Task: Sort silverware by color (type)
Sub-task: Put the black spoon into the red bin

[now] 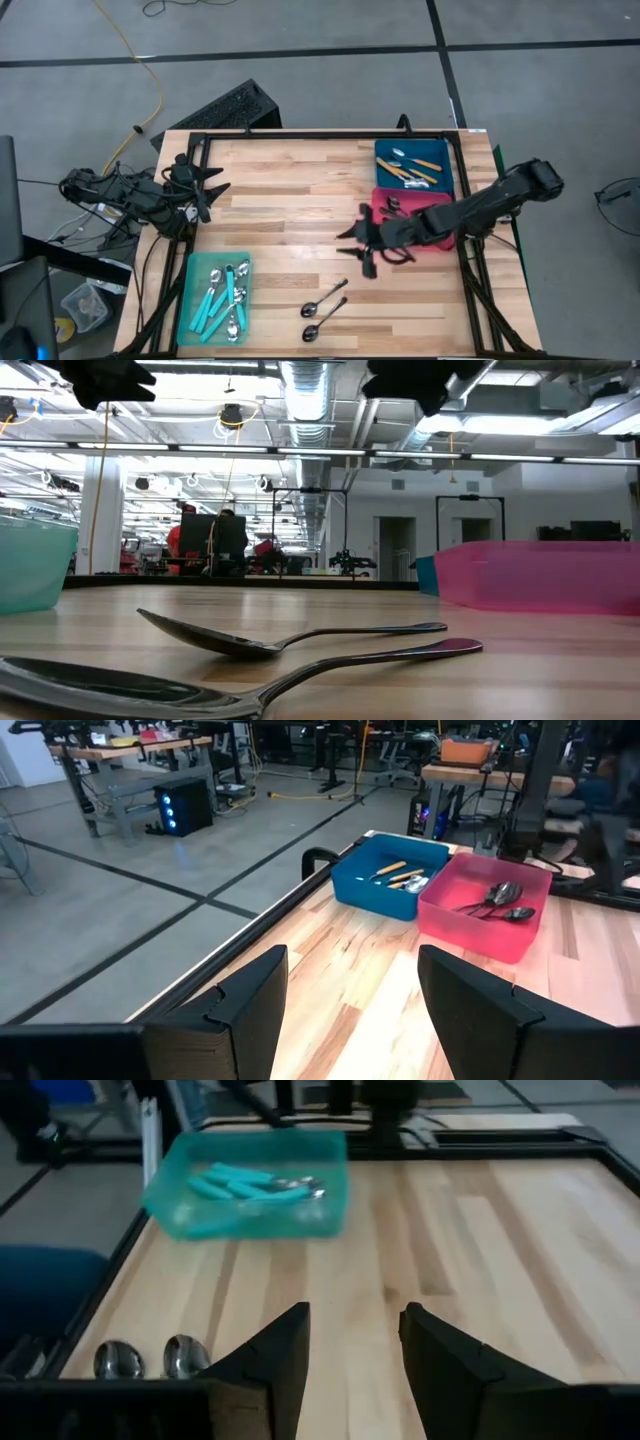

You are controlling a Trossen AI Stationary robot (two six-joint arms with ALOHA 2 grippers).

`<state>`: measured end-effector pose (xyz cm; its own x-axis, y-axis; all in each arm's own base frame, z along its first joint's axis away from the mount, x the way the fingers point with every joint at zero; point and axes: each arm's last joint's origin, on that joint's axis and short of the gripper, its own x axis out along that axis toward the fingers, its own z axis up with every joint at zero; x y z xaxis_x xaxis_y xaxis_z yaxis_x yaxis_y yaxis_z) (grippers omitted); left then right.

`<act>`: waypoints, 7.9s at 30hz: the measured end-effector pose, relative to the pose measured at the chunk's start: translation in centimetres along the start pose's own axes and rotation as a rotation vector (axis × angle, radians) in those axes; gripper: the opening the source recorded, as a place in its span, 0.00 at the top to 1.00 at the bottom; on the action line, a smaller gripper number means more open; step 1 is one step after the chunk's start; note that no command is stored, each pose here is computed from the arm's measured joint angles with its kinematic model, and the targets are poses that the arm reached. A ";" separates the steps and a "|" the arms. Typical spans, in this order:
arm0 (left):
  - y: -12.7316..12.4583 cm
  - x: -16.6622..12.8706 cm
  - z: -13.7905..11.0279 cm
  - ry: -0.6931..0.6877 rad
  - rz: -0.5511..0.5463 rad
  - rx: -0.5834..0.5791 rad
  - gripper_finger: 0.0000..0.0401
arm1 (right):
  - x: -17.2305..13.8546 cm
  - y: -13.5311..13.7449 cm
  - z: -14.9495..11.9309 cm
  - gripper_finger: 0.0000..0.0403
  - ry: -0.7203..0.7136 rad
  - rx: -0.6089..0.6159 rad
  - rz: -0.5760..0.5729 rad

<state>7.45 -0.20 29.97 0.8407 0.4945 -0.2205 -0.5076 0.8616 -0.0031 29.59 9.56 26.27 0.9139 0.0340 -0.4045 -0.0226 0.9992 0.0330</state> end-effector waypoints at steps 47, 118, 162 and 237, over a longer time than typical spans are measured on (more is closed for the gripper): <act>0.1 0.0 -0.4 0.035 0.007 0.071 0.47 | 14.4 7.4 -9.9 0.56 0.534 -0.261 0.188; 0.1 0.0 -0.5 0.038 0.008 0.075 0.47 | -4.0 -0.6 -4.5 0.95 0.915 -0.222 -0.855; 0.1 0.0 -0.5 0.038 0.008 0.075 0.47 | -8.6 -7.4 -15.8 0.95 0.802 0.227 -0.540; 0.1 0.0 -0.5 0.038 0.008 0.075 0.47 | 3.1 -0.7 1.3 0.48 -0.099 -0.167 0.087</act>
<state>7.28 -0.15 29.50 0.8284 0.4977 -0.2570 -0.4974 0.8646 0.0713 32.94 8.94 26.24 0.9408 0.1259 -0.3148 -0.1619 0.9826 -0.0910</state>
